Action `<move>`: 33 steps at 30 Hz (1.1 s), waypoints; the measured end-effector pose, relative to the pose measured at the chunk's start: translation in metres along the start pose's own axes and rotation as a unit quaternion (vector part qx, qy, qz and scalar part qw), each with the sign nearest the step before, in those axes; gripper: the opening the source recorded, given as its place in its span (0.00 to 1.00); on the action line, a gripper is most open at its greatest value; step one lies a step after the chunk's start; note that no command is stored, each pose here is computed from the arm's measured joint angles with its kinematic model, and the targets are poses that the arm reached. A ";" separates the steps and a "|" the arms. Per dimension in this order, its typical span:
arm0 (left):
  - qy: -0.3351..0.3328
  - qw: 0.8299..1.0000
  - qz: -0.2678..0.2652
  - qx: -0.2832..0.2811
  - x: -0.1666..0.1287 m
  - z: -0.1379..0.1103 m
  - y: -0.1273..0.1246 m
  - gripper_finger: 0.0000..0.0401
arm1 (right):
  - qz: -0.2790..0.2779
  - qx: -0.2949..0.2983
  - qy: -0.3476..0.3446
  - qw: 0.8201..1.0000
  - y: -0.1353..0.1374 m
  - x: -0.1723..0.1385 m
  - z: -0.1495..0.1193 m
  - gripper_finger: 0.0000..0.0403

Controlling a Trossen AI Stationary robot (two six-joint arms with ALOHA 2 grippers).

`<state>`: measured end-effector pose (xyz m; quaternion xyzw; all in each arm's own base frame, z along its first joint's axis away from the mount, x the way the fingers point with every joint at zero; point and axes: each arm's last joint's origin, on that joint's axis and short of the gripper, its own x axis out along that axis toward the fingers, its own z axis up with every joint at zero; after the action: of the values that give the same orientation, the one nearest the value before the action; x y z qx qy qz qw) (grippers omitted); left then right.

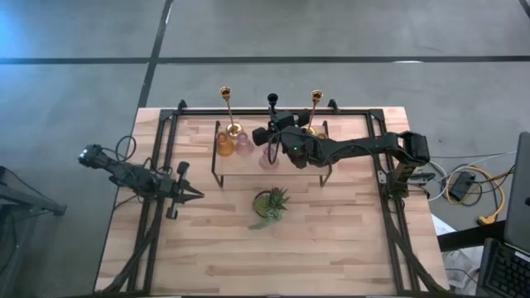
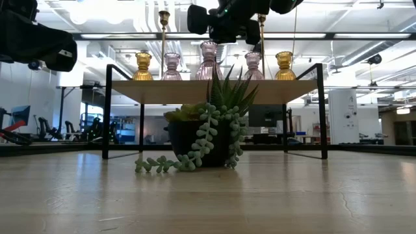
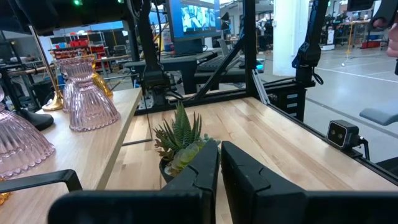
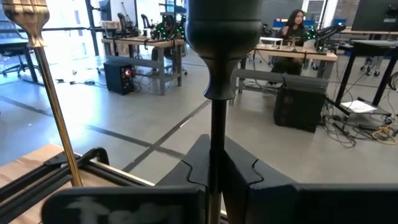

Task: Pick & Place candle stick holders
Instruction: Put the black candle holder on the shelf

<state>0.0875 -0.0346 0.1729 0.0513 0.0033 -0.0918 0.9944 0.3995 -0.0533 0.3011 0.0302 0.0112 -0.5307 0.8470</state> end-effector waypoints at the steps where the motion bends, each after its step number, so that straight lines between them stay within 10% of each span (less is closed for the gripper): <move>1: 0.000 1.000 0.000 0.000 0.000 0.000 0.000 0.06 | 0.000 -0.001 0.000 1.000 0.000 0.000 0.000 0.03; 19: 0.000 1.000 0.000 0.000 0.000 0.000 0.000 0.06 | 0.006 -0.004 -0.002 1.000 0.002 -0.004 0.002 0.40; 33: 0.000 1.000 0.000 0.000 0.000 0.000 0.000 0.06 | 0.020 -0.012 0.016 1.000 0.000 -0.021 0.010 0.45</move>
<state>0.0875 -0.0346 0.1729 0.0513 0.0033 -0.0917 0.9945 0.3902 -0.0348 0.3119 0.0287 0.0303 -0.5129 0.8574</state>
